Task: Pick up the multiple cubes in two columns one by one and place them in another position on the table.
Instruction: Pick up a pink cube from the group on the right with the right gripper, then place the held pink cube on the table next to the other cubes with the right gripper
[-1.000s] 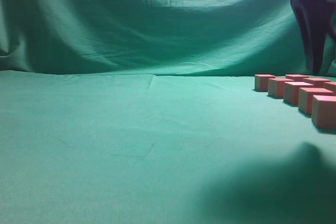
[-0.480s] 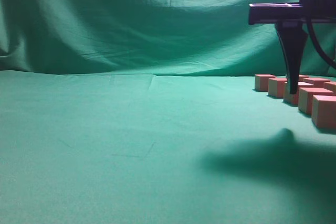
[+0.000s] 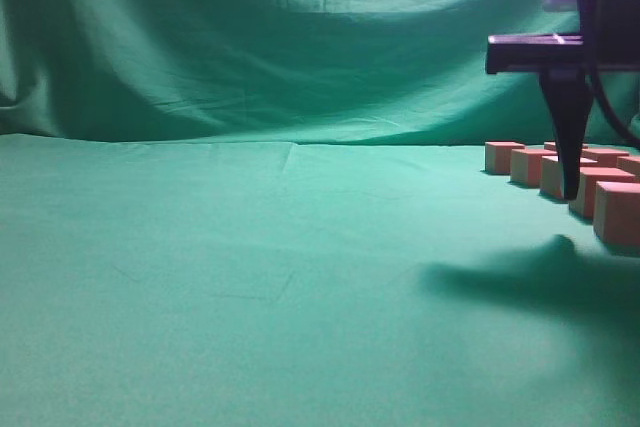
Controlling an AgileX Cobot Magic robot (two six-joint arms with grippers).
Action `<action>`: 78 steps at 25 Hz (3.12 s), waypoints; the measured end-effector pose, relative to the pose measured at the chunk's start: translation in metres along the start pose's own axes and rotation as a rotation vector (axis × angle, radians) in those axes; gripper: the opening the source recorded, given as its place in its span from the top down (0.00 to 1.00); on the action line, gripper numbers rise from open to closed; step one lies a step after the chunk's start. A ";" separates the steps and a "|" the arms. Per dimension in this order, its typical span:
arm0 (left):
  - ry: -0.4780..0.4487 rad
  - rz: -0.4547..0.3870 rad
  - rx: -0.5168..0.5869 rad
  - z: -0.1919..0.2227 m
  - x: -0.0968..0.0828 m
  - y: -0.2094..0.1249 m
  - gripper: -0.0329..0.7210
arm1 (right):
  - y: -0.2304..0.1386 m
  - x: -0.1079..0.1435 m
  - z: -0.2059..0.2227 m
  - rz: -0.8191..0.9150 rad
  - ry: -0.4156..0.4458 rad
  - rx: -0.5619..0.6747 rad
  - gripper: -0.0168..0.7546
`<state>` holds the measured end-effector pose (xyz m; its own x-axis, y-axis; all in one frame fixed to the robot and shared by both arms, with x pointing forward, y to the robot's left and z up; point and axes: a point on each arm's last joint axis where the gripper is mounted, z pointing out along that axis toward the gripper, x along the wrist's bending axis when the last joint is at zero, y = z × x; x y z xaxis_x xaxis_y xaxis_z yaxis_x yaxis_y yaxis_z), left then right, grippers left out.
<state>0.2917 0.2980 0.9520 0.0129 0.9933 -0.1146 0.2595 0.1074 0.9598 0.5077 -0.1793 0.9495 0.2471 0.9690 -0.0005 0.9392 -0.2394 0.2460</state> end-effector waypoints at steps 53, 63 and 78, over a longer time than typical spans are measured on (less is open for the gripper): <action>0.000 0.000 0.000 0.000 0.000 0.000 0.96 | 0.105 0.124 0.011 -0.980 0.260 0.178 0.65; 0.000 0.000 0.000 0.000 0.000 0.000 0.96 | 0.108 0.129 0.022 -0.973 0.265 0.138 0.65; 0.000 0.000 0.000 0.000 0.000 0.000 0.96 | 0.105 0.132 0.027 -0.983 0.262 0.154 0.65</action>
<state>0.2917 0.2980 0.9520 0.0129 0.9933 -0.1146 0.2595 0.1074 0.9598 0.6452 -0.0786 0.9487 -0.6896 0.7196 0.0812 0.7234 0.6793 0.1236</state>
